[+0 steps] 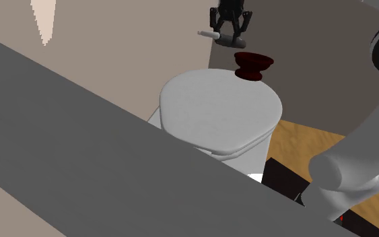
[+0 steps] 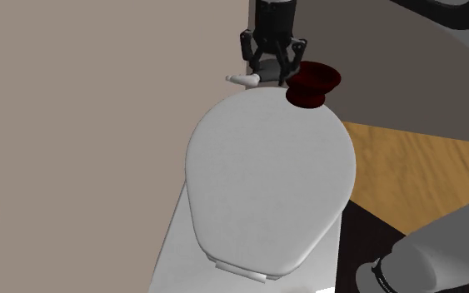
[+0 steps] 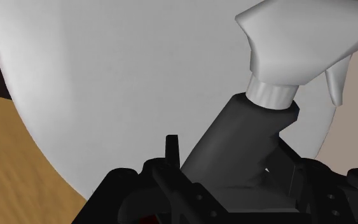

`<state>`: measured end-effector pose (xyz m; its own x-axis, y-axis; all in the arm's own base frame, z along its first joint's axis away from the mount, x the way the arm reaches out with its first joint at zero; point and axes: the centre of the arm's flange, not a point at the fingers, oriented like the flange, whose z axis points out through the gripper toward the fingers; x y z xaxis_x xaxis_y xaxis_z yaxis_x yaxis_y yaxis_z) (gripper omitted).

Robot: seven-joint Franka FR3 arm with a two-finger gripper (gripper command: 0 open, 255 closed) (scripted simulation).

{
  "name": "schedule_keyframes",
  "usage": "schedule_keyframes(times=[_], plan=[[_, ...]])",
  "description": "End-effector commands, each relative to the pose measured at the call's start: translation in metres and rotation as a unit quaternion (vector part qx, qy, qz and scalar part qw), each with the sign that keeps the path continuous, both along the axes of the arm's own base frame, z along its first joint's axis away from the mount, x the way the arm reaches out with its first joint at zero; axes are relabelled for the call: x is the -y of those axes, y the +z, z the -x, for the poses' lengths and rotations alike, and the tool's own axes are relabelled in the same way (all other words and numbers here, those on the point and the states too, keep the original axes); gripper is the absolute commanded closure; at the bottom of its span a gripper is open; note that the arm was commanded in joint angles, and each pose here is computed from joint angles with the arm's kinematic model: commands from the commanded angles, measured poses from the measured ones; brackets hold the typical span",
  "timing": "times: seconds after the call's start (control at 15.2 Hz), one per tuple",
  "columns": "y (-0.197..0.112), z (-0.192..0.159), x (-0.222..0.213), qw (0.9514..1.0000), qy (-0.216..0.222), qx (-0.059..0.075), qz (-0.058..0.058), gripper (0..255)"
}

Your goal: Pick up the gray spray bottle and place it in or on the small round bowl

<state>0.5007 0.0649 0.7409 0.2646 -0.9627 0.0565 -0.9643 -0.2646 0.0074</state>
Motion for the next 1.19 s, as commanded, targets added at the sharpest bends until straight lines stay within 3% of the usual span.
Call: schedule_keyframes(times=[0.0,1.12], plan=[[0.0,-0.001,0.026,1.0,0.001,0.0,0.0,255],[-0.005,0.002,0.241,1.0,0.001,0.0,0.0,255]])
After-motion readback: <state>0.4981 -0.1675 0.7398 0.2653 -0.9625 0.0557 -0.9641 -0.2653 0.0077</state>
